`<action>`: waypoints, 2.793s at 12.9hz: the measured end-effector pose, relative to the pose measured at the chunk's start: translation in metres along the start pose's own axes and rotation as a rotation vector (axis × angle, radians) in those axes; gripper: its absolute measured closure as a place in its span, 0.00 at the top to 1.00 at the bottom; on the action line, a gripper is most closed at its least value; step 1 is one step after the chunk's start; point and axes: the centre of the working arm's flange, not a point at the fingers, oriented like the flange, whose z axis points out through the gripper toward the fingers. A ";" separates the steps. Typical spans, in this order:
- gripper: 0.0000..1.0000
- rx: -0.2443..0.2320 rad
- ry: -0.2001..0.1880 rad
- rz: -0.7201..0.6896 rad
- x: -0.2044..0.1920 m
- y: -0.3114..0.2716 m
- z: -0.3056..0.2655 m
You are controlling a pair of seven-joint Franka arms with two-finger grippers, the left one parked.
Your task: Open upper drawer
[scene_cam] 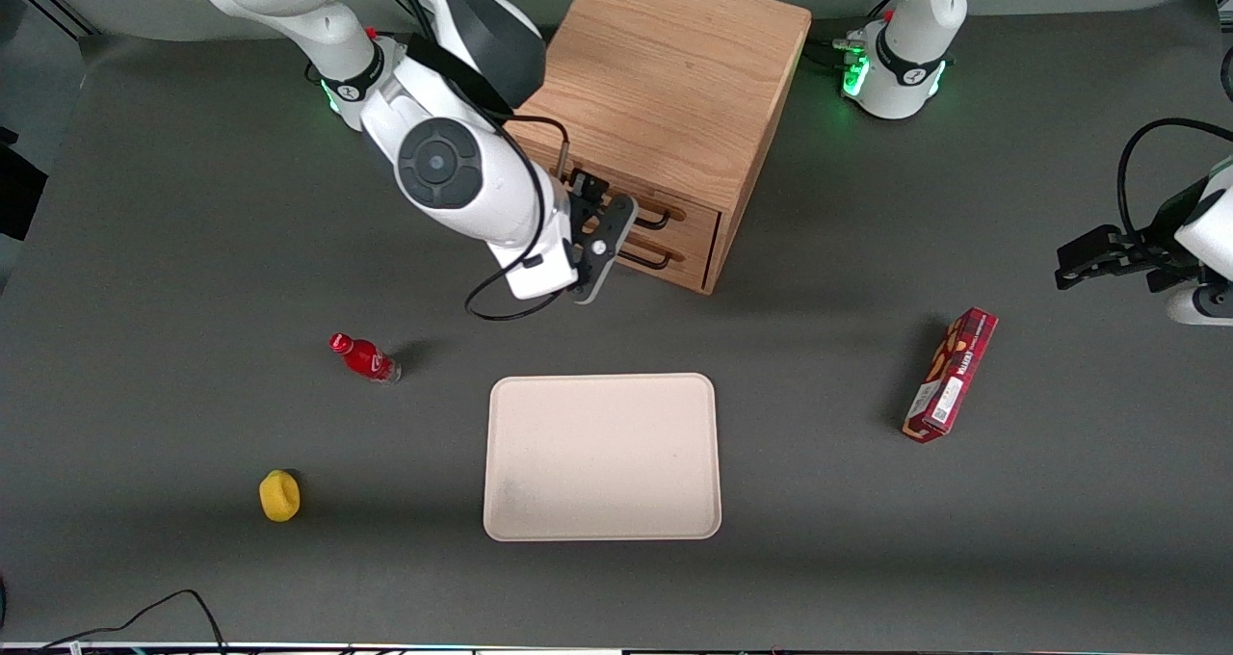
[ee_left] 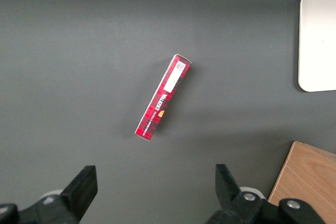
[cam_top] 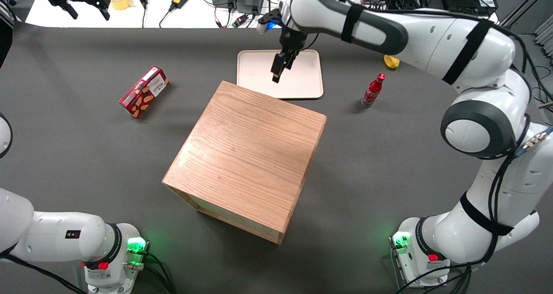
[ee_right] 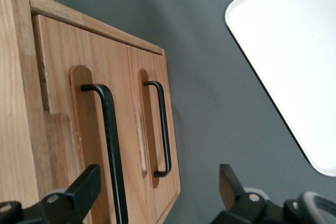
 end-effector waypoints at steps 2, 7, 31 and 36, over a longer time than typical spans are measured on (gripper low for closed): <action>1.00 -0.005 -0.024 -0.026 0.004 -0.010 0.020; 1.00 -0.004 -0.081 -0.046 0.000 -0.018 0.047; 1.00 -0.134 -0.040 -0.053 -0.019 0.061 0.053; 1.00 -0.136 -0.001 -0.005 -0.026 0.088 0.043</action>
